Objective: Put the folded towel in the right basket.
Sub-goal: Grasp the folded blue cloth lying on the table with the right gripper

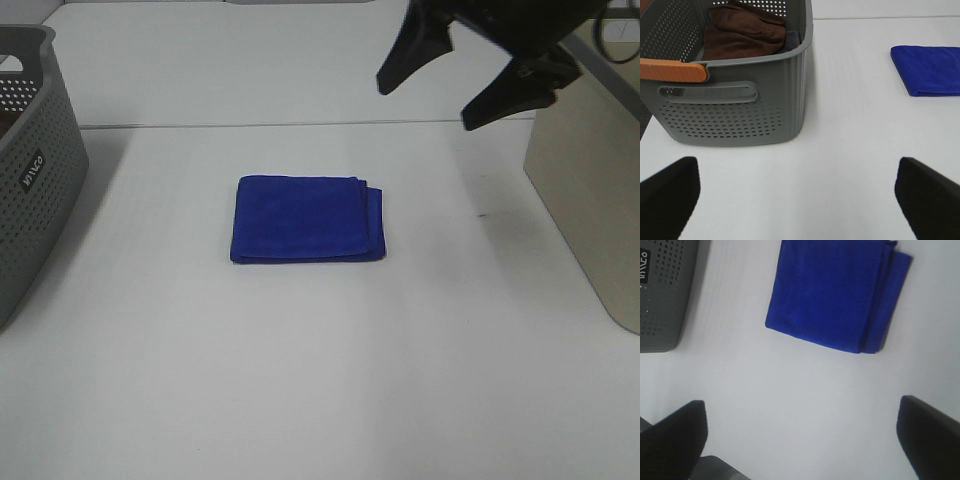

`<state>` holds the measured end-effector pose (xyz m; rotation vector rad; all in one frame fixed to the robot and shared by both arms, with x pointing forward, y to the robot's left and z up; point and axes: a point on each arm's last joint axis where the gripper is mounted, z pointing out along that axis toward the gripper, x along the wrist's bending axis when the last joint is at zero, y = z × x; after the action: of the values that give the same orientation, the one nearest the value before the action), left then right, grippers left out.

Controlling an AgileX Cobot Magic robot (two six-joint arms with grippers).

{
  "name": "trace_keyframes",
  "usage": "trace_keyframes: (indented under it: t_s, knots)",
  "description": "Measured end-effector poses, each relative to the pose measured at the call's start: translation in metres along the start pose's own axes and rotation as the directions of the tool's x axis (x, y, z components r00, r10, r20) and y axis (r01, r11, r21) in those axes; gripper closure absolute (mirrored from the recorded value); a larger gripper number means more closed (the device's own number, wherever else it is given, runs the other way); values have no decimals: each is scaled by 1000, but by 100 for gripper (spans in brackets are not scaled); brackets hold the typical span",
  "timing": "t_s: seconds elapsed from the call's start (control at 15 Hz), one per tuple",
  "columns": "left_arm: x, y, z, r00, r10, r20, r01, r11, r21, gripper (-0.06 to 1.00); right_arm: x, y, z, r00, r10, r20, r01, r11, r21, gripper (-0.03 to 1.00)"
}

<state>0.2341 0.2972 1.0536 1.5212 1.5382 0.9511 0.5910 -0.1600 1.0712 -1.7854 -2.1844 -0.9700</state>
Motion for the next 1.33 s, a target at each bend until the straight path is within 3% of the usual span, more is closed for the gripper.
trace_keyframes:
  t_s: [0.27, 0.8, 1.0, 1.33]
  knots:
    - [0, 0, 0, 1000, 0, 0, 0, 1000, 0, -4, -25, 46, 73, 1000, 4, -6, -4, 998, 61, 0]
    - [0, 0, 0, 1000, 0, 0, 0, 1000, 0, -4, -92, 55, 176, 985, 148, 92, -164, 966, 201, 0]
    - [0, 0, 0, 1000, 0, 0, 0, 1000, 0, -4, -119, 53, 183, 971, 204, 124, -226, 952, 207, 0]
    - [0, 0, 0, 1000, 0, 0, 0, 1000, 0, -4, -115, 49, 195, 971, 212, 109, -232, 947, 223, 0]
